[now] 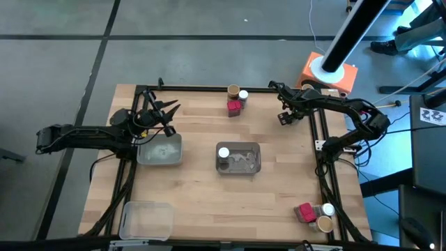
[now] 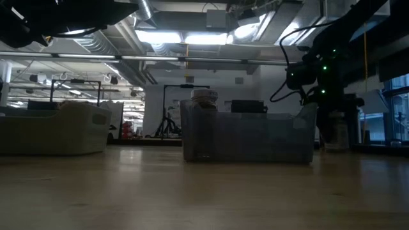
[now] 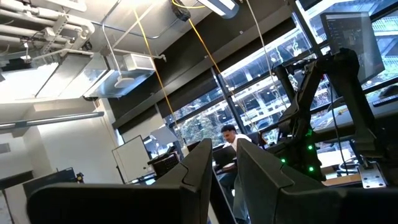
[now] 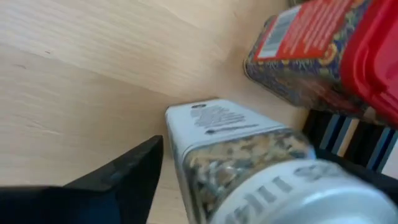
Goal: Sort spices by type
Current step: Put the top right white seasoning bottle into the black bin
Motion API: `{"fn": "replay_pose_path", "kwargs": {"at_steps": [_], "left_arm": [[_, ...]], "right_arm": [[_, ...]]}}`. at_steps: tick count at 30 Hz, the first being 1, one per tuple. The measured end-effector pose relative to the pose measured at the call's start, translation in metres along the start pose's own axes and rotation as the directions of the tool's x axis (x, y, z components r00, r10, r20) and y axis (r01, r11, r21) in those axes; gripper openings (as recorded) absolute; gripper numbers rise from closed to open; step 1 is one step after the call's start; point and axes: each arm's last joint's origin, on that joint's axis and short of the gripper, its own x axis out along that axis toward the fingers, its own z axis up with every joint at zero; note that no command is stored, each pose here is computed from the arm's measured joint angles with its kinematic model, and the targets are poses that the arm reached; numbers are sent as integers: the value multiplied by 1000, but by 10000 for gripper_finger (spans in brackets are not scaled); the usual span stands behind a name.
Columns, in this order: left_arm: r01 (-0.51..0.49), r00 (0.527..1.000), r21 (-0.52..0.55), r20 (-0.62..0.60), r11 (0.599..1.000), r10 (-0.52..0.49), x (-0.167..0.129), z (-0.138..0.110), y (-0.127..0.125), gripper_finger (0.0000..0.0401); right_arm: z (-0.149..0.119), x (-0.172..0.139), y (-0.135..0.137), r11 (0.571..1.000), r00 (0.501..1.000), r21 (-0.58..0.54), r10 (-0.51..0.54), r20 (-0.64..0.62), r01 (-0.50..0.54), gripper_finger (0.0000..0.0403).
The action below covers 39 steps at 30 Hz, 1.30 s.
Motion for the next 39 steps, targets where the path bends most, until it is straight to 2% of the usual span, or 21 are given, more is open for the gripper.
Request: {"fn": "replay_pose_path", "kwargs": {"at_steps": [10,18,24,32,39], "left_arm": [[0,1000,3,0,1000,0,0,0,0,68],[0,1000,3,1,1000,0,0,0,0,68],[-1,1000,3,2,1000,1,0,0,0,68],[-2,1000,3,4,1000,2,0,0,0,68],[-2,1000,3,3,1000,2,0,0,0,68]], "right_arm": [[2,-1,1,997,1000,-70,16,12,-15,209],[0,-3,1,994,998,-87,69,-3,-69,219],[-1,-12,0,986,992,-106,127,13,-125,208],[-2,-36,3,966,969,-133,232,81,-221,217],[-4,-66,24,931,936,-240,316,152,-275,208]]}}
